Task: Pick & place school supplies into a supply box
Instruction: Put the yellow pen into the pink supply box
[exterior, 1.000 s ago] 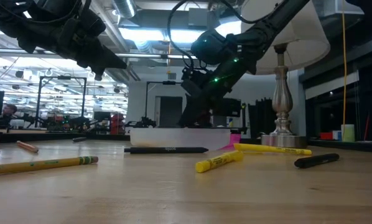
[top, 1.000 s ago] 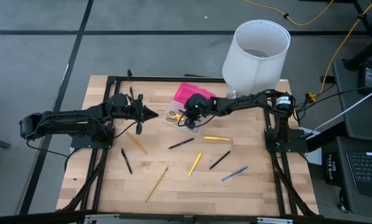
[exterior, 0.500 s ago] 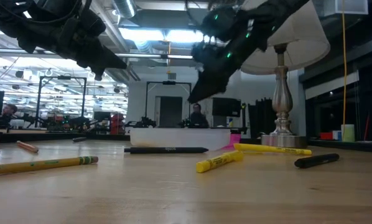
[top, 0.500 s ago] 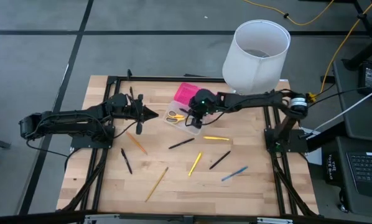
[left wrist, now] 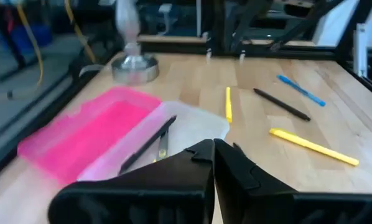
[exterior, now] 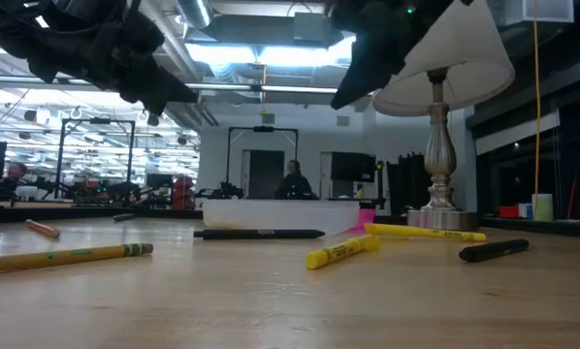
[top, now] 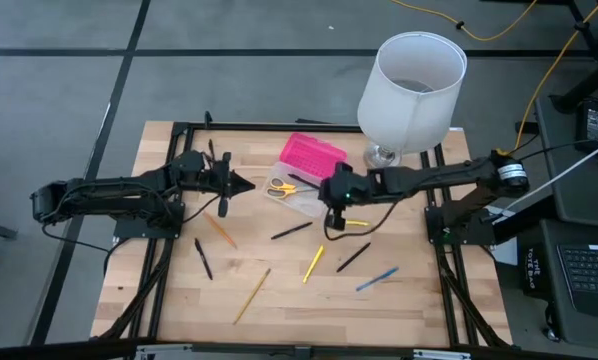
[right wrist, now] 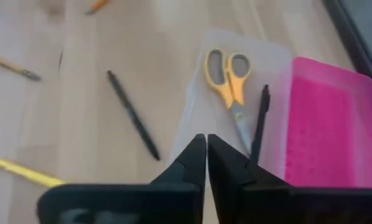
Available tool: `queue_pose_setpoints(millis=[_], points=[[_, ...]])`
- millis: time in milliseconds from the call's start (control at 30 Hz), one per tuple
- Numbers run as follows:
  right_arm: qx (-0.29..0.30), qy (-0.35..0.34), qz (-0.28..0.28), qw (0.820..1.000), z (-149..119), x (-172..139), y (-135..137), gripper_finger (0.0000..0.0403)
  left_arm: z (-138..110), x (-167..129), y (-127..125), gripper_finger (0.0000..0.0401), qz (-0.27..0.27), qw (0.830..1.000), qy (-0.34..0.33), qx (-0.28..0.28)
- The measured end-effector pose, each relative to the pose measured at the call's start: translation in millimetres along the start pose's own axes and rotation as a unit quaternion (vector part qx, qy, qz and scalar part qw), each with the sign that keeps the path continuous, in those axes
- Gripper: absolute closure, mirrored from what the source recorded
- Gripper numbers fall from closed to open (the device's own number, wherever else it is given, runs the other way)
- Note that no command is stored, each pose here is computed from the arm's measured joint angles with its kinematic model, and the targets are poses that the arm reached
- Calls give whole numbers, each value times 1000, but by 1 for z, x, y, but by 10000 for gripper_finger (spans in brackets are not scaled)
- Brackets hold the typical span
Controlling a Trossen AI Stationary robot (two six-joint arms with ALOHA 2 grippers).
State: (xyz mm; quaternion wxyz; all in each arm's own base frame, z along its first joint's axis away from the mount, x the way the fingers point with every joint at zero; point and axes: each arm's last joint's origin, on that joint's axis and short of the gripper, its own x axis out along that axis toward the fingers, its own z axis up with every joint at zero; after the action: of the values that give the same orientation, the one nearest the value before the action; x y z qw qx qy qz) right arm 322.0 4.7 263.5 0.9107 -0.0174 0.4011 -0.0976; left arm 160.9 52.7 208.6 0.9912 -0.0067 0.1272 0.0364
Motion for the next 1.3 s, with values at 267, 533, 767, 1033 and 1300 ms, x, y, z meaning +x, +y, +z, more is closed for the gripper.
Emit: queue_pose_setpoints(millis=[267, 533, 767, 1033, 1300], points=[[11, 73, 15, 997, -17, -4, 24, 398, 4, 2, -9, 400, -13, 999, -15, 34], [36, 125, 2, 991, -32, -9, 34, 380, 2, 4, -18, 399, 2, 999, -2, 35], [18, 162, -8, 987, -63, 5, 37, 384, 0, 4, -29, 398, -5, 1000, 12, 22], [16, 167, -9, 986, -80, 14, 37, 345, 0, 5, -32, 398, 28, 999, 13, 19], [14, 169, -8, 986, -80, 14, 37, 293, 0, 5, -32, 398, 28, 999, 13, 18]])
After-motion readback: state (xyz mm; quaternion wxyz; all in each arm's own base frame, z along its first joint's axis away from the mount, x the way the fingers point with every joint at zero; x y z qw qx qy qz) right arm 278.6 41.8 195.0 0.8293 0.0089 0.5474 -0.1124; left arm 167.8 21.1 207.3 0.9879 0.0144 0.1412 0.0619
